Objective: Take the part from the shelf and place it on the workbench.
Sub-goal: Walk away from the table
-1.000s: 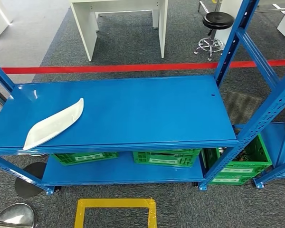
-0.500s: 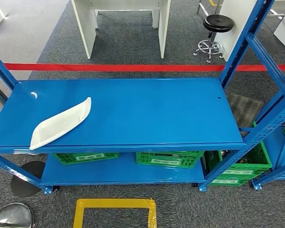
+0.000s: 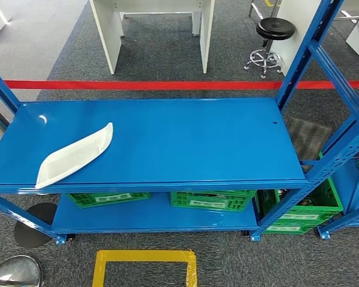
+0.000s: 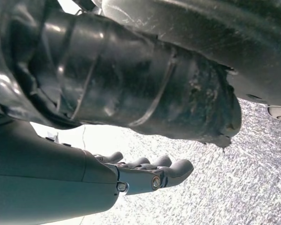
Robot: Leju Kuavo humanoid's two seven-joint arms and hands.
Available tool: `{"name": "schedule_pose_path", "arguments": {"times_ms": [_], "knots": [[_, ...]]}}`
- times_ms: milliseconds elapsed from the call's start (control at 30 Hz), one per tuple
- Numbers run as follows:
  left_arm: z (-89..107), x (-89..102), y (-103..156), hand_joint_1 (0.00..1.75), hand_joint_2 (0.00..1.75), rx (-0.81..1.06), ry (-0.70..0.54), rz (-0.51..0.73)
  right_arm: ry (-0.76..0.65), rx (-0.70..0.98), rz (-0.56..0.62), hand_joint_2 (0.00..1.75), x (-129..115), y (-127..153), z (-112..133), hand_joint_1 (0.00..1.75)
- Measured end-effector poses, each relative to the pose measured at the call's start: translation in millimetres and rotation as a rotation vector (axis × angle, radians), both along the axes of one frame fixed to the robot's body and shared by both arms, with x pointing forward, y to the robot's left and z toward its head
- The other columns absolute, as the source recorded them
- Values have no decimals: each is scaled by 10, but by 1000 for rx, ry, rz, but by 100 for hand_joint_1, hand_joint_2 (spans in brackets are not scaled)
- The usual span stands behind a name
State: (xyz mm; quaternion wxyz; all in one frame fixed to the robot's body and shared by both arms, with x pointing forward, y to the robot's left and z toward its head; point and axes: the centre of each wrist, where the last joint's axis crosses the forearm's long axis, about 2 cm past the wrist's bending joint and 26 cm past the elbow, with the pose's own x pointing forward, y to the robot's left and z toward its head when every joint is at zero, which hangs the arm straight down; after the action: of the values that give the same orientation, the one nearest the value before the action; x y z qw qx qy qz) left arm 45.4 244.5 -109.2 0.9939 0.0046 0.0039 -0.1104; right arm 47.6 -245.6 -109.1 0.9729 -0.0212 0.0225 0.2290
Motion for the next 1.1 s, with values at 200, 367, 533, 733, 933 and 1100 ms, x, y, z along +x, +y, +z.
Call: {"name": "schedule_pose_path", "arguments": {"times_ms": [200, 367, 533, 733, 933, 1100], "knots": [[0, 0, 2, 0, 0, -1, -2, 0, 0, 0, 0, 0, 1, 2, 0, 0], [1, 2, -4, 0, 0, -5, -2, 2, -2, 0, 0, 0, 9, 0, 1, 0], [0, -3, -5, 0, 0, -7, -1, 1, 2, 0, -1, 0, -9, -1, -1, 0], [2, 10, -5, 0, 0, -5, -7, 0, 2, 0, 0, 0, -1, -4, 0, 0], [1, 5, -1, 0, 0, -2, -7, -1, 4, 0, 0, 0, -4, -4, -1, 0], [-2, -18, 1, 0, 0, -1, -2, -1, 7, 1, 0, 0, -16, -2, -2, 0]]}}
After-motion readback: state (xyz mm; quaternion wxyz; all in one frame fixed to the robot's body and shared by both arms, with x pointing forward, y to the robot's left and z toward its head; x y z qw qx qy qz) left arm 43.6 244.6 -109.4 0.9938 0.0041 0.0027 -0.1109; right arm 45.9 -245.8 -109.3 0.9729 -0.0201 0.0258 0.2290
